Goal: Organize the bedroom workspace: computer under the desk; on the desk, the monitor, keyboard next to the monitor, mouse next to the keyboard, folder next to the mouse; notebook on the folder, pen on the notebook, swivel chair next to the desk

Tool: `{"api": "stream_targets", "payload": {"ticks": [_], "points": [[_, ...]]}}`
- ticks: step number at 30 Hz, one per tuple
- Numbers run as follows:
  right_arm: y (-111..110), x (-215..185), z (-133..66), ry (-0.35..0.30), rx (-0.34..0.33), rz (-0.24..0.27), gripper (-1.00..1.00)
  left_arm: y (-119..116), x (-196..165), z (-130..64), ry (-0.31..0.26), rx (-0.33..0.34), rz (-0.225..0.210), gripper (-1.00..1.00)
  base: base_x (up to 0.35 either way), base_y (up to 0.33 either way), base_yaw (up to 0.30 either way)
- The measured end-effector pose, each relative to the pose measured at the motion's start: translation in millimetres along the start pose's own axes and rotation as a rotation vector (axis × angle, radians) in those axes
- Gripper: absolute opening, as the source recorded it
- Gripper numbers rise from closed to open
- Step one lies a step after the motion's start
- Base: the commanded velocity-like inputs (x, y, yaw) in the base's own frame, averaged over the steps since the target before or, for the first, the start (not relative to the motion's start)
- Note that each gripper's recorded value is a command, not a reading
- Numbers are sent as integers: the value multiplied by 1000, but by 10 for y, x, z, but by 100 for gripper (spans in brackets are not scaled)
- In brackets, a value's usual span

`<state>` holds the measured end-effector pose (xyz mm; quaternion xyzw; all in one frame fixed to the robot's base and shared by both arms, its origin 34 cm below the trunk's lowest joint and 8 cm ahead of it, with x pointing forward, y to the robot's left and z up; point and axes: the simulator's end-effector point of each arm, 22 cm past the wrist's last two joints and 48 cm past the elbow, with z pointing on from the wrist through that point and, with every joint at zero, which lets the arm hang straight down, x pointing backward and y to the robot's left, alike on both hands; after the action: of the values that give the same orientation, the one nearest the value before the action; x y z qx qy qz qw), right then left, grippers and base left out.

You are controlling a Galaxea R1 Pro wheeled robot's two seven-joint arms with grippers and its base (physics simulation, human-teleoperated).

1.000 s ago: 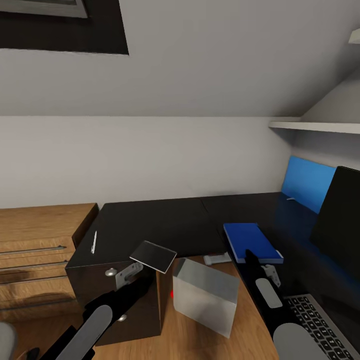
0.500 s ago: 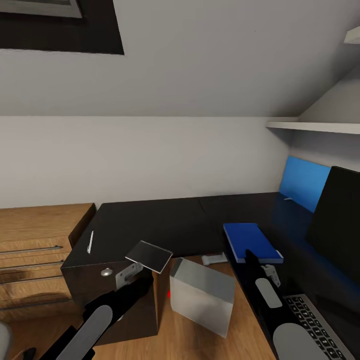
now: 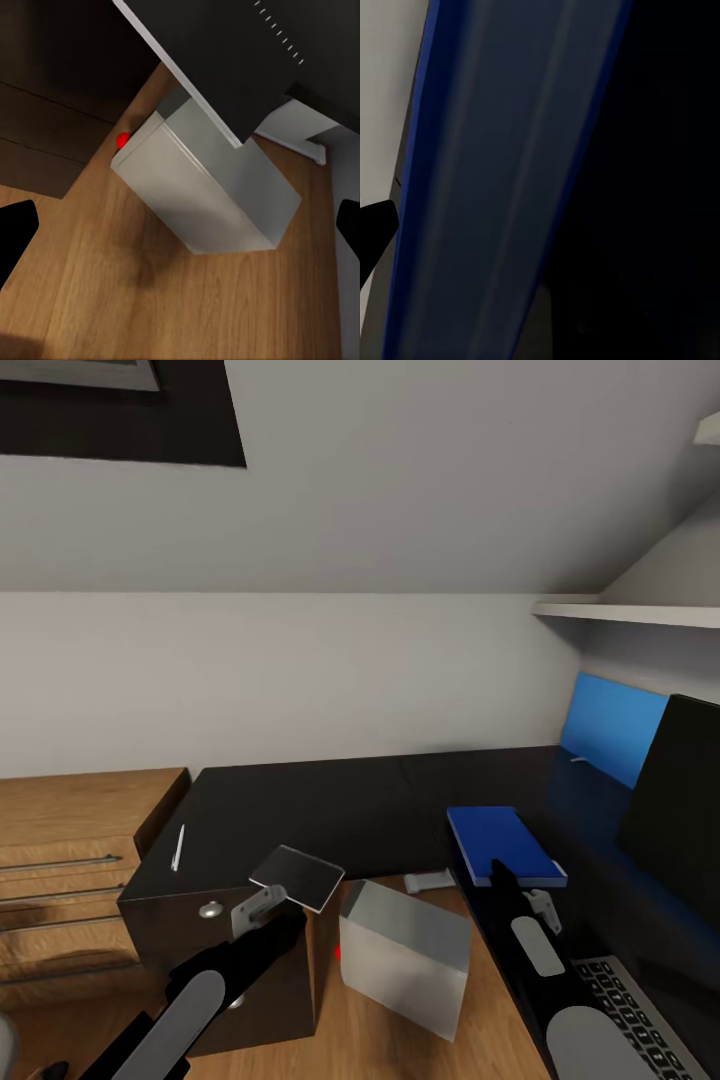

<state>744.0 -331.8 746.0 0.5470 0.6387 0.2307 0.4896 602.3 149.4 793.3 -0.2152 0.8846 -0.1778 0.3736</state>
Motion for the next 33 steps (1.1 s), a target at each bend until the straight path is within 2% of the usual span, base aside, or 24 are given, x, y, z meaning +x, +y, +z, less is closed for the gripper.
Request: {"api": "stream_targets", "payload": {"ticks": [16,17,33], "points": [[4,4,0,4,1,4,-100,-1,3,0,1,0,-1,100,2,0,0],[4,4,0,4,1,4,100,0,0,0,1,0,-1,100,0,0,0],[8,4,0,3,-2,6,100,3,-1,1,1,0,-1,100,0,0,0]]}}
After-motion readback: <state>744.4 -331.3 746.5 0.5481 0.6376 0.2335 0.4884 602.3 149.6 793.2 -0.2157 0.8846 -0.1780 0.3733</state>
